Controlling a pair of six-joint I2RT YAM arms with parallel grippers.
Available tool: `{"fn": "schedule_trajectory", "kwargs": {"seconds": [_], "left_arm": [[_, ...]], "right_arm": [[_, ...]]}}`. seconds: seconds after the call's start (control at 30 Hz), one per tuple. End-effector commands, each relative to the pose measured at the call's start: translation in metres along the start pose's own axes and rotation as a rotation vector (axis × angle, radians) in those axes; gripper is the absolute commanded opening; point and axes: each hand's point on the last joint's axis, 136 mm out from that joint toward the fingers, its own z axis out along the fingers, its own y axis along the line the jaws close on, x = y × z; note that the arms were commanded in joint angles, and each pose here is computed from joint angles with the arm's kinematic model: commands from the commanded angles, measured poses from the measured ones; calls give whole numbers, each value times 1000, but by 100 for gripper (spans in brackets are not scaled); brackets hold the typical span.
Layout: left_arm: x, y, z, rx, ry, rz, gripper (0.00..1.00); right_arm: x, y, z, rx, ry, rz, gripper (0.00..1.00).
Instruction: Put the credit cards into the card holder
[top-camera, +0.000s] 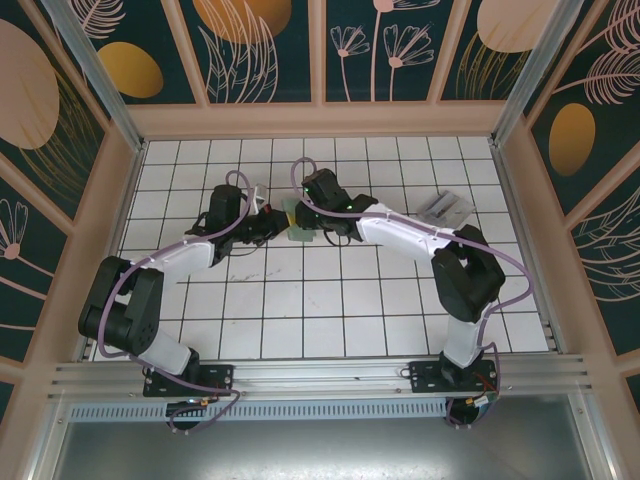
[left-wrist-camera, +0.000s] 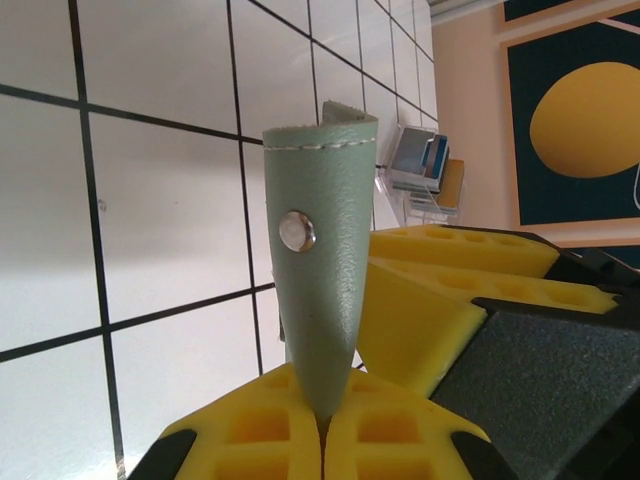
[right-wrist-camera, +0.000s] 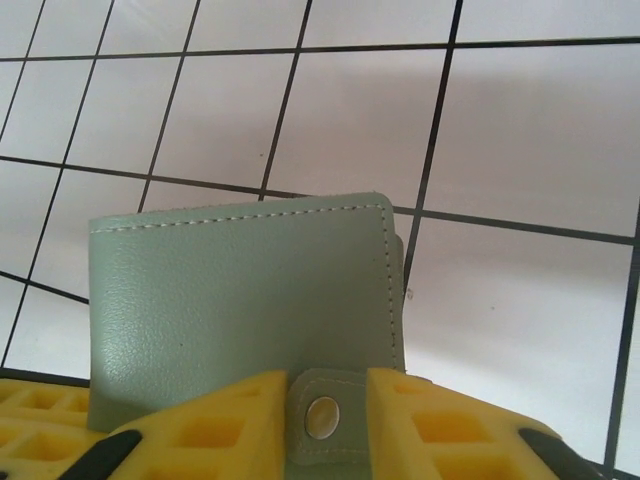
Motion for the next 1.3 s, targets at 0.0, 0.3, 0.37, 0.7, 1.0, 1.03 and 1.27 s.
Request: {"fn": "schedule_trajectory", "kwargs": {"seconds": [0.0, 0.3, 0.37, 0.7, 1.0, 1.03, 1.27], "left_arm": [[-10, -14, -4, 36, -40, 73, 0], [4, 14, 1, -27, -11, 40, 0], [8, 23, 6, -33, 9, 41, 6], [23, 70, 30, -80, 63, 20, 63], [31, 58, 33, 35, 77, -12, 70], [32, 58, 31, 40, 76, -5, 72], [32, 51, 24, 33, 69, 20, 88]], "right_arm": [[14, -33, 2, 150, 45, 1, 20], [5, -33, -18, 104, -8, 12, 0], [3, -24, -24, 41, -29, 8, 0], [15, -26, -34, -2, -8, 14, 0], [26, -8, -31, -116, 19, 20, 0], [25, -3, -33, -144, 13, 22, 0], [16, 20, -47, -267, -33, -11, 0]]}}
